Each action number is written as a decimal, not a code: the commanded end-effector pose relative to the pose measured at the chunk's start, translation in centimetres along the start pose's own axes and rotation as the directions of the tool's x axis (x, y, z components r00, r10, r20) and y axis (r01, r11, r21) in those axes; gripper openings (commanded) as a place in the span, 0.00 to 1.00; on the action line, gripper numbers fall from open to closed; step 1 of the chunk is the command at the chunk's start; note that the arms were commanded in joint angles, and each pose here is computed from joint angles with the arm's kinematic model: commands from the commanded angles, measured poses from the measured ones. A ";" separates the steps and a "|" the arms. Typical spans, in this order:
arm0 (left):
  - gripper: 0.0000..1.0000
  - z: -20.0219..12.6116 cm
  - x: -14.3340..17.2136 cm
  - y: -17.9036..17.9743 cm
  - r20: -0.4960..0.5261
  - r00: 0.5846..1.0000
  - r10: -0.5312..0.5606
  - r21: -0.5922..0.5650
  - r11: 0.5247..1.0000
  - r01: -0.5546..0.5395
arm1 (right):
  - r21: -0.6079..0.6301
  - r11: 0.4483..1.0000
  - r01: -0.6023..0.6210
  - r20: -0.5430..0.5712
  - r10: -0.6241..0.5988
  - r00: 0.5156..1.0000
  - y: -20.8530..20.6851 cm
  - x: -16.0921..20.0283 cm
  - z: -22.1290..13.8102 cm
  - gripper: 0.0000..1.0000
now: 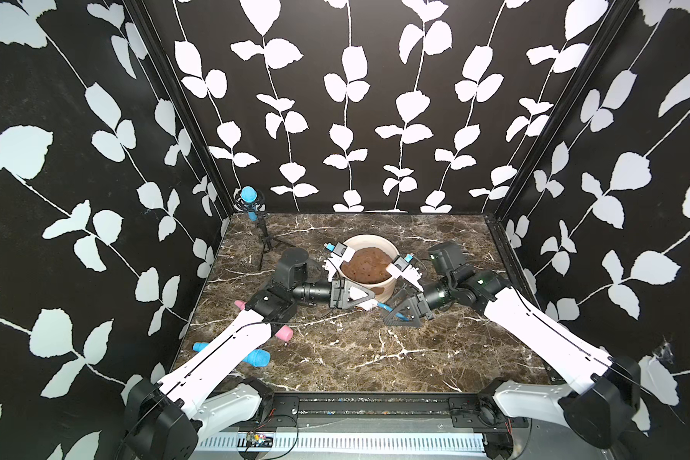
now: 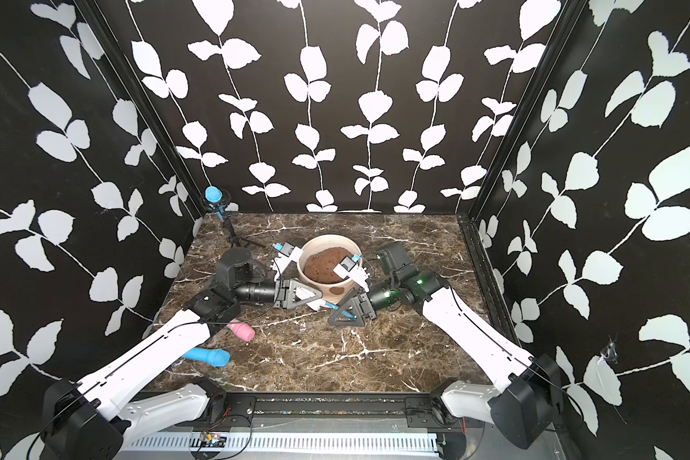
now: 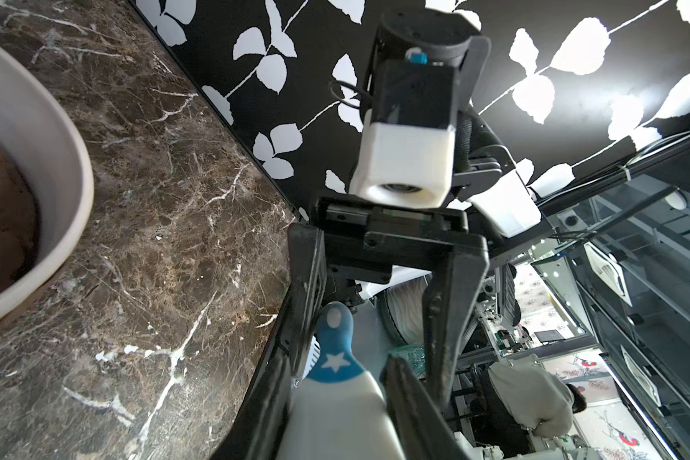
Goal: Scrub the dried mud off the ceramic pot
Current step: Adjust the brush.
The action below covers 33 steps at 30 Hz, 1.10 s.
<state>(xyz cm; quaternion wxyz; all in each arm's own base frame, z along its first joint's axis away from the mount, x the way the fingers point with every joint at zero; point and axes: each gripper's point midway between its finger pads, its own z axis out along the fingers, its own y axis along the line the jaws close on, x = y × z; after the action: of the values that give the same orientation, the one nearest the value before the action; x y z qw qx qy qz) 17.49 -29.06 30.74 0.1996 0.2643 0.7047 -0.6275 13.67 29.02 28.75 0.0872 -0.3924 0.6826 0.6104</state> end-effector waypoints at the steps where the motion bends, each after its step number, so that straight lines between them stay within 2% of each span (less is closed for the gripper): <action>1: 0.00 -0.2 -0.5 -1.1 0.001 0.998 0.063 0.025 0.998 -0.063 | -0.079 0.997 -0.022 -0.020 0.020 1.000 0.9 0.1 0.5 0.61; 3: 0.00 -0.2 -0.5 -1.0 0.001 0.998 0.061 0.024 0.998 -0.061 | -0.094 0.995 -0.022 -0.028 0.019 0.999 1.0 0.2 0.7 0.49; 5: 0.01 -0.2 -0.5 -0.9 0.001 0.998 0.060 0.022 0.998 -0.060 | -0.099 0.995 -0.012 -0.029 0.010 1.000 0.9 0.0 0.9 0.32; 7: 0.03 -0.1 -0.5 -0.8 -0.001 0.998 0.057 0.025 0.998 -0.057 | -0.090 0.996 -0.005 -0.027 0.002 1.000 0.7 -0.2 0.9 0.18; 8: 0.08 -0.1 -0.5 -0.8 0.000 0.998 0.056 0.025 0.998 -0.056 | -0.077 0.997 -0.003 -0.025 0.001 1.000 0.5 -0.3 0.9 0.12; 10: 0.28 -0.1 -0.6 -0.7 0.006 0.999 0.048 0.018 0.999 -0.048 | -0.048 0.999 -0.003 -0.025 0.001 1.000 0.0 -0.5 1.0 0.04; 11: 0.46 -0.2 -0.7 -0.7 0.013 0.999 0.045 0.011 0.999 -0.045 | -0.024 1.000 -0.003 -0.026 0.002 1.000 -0.4 -0.6 1.0 0.00; 12: 0.63 -0.3 -0.8 -0.5 0.020 0.999 0.037 0.000 0.999 -0.037 | 0.012 1.000 -0.004 -0.028 0.004 1.000 -1.0 -0.7 1.0 0.00; 13: 0.75 -0.5 -0.9 -0.5 0.032 0.999 0.030 -0.012 0.999 -0.030 | 0.045 0.999 -0.001 -0.030 0.002 1.000 -1.5 -0.7 0.9 0.00; 15: 0.88 -0.9 -1.4 0.1 0.068 0.998 -0.003 -0.050 0.999 0.006 | 0.127 0.992 0.006 -0.031 -0.002 1.000 -2.8 -0.8 0.8 0.00; 17: 0.96 -1.5 -1.8 1.4 0.118 0.991 -0.063 -0.106 0.991 0.076 | 0.238 0.971 0.024 -0.036 -0.016 0.999 -4.5 -0.9 0.5 0.00; 21: 0.98 -2.6 -1.5 5.1 0.201 0.953 -0.229 -0.220 0.937 0.271 | 0.433 0.887 0.157 -0.103 -0.125 0.987 -6.5 -0.9 0.0 0.00; 24: 0.92 -2.7 -0.4 7.2 0.204 0.929 -0.307 -0.278 0.892 0.356 | 0.536 0.803 0.261 -0.141 -0.220 0.965 -7.2 -1.5 -0.1 0.00; 26: 0.83 -2.6 0.0 7.9 0.206 0.921 -0.332 -0.285 0.880 0.381 | 0.593 0.738 0.321 -0.177 -0.270 0.946 -7.5 -1.8 -0.2 0.00; 27: 0.80 -2.6 0.1 8.2 0.212 0.916 -0.341 -0.291 0.872 0.393 | 0.632 0.686 0.359 -0.209 -0.295 0.932 -7.8 -2.0 -0.3 0.00; 29: 0.76 -2.7 0.3 8.7 0.217 0.910 -0.352 -0.304 0.862 0.406 | 0.658 0.627 0.417 -0.260 -0.330 0.907 -7.9 -2.1 -0.1 0.00; 33: 0.64 -2.3 0.4 9.1 0.212 0.900 -0.381 -0.289 0.855 0.430 | 0.697 0.549 0.461 -0.288 -0.375 0.881 -8.0 -2.8 0.1 0.00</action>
<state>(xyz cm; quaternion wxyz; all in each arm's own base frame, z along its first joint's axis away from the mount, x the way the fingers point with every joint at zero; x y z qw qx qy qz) 22.81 -26.18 24.41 0.1636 0.0392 0.8188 -0.5488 18.21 30.75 21.89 0.2646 -0.5049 0.7752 0.2723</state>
